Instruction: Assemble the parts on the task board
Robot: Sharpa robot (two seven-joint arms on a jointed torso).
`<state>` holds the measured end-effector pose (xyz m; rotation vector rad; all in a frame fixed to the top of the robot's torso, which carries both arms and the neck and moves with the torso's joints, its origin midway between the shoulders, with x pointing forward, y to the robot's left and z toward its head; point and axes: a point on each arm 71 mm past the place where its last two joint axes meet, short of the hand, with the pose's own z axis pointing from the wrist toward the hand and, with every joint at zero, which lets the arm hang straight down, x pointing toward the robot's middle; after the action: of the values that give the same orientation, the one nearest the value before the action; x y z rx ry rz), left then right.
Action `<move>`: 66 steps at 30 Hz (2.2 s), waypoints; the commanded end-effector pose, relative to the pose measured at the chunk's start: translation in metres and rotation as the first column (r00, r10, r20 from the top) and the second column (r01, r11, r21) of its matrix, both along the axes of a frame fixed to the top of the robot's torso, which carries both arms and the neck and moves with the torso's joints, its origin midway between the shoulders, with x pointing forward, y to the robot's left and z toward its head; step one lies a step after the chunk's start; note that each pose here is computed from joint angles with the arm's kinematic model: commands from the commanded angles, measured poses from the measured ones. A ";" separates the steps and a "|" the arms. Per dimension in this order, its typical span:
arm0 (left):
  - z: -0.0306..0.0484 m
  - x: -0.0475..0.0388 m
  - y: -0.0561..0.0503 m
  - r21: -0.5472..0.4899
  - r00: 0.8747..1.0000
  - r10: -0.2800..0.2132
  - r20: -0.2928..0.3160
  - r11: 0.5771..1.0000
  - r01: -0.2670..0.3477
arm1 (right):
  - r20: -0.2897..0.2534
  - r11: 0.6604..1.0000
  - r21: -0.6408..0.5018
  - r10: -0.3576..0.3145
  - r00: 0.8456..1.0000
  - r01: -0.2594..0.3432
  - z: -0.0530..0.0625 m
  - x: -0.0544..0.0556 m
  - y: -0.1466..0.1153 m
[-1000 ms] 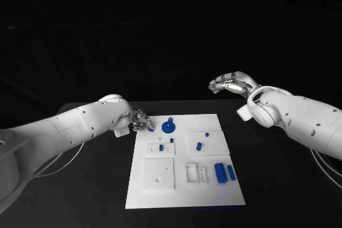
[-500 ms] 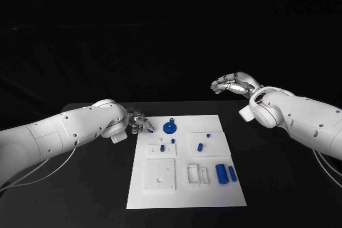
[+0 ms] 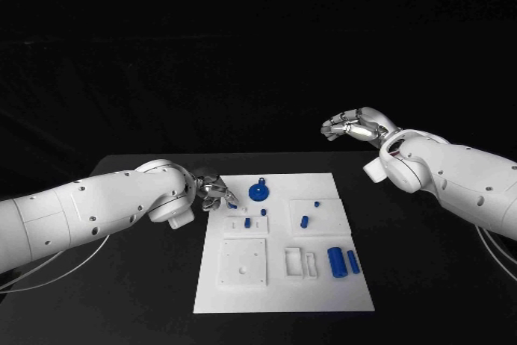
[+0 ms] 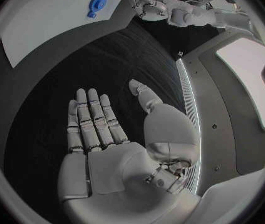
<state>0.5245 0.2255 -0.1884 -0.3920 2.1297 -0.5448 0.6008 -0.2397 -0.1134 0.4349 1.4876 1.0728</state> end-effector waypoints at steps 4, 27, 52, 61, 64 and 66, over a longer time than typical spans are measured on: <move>-0.0088 -0.0101 -0.002 0.023 0.999 0.027 0.039 0.999 -0.028 | 0.000 1.000 0.005 0.007 1.000 -0.007 0.000 0.000 -0.001; -0.0243 -0.0221 -0.011 0.101 0.999 -0.026 0.027 0.995 0.023 | -0.001 1.000 0.005 0.009 1.000 -0.009 0.000 -0.001 0.000; -0.0287 -0.0264 -0.013 0.172 0.997 -0.070 -0.020 0.982 0.072 | 0.000 1.000 0.004 0.006 1.000 -0.006 0.000 -0.001 -0.002; -0.0290 -0.0261 -0.012 0.185 0.997 -0.075 -0.018 0.980 0.077 | 0.000 1.000 0.005 0.007 1.000 -0.007 0.000 -0.001 -0.002; -0.0289 -0.0254 -0.012 0.185 0.997 -0.074 -0.015 0.980 0.075 | 0.000 1.000 0.004 0.006 1.000 -0.006 0.000 -0.001 -0.002; -0.0289 -0.0245 -0.012 0.185 0.997 -0.071 -0.012 0.980 0.072 | 0.000 1.000 0.005 0.006 1.000 -0.006 0.000 -0.001 -0.002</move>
<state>0.5012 0.2145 -0.2145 -0.2354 2.1634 -0.3938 0.6004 -0.2425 -0.1134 0.4399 1.4866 1.0705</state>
